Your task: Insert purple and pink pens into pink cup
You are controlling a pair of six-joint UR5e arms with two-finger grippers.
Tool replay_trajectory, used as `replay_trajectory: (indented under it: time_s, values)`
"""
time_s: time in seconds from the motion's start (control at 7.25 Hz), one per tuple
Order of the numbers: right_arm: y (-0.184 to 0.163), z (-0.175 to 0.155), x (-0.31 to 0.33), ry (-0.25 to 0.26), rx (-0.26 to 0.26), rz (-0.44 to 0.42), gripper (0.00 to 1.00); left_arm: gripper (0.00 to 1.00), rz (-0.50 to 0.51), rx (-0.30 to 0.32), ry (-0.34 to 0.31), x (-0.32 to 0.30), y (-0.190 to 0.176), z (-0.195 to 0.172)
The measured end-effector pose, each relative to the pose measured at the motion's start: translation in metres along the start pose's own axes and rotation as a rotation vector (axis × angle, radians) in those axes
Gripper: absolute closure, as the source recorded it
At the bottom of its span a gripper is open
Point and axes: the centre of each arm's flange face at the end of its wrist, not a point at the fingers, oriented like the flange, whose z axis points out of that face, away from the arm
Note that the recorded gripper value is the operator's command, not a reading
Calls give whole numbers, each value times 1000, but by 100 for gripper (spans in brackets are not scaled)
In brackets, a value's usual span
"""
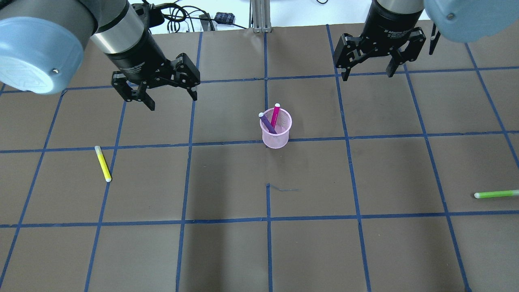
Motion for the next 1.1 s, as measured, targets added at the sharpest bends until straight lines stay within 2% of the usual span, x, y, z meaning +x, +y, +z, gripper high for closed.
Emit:
replay_trajectory:
  time_s: [0.14,0.28,0.55,1.1]
  values:
    - [7,-6,1,14,9,0,0,0,84,25,-58,-8,6,-10]
    - [10,-7,2,16,11,-3,0,0,119,51,-84,-13,8,-17]
    - [11,-4,1,14,14,-4,0,0,134,79,-97,-15,8,-23]
    - [9,-11,4,9,30,5,0,0,136,80,-99,-15,8,-22]
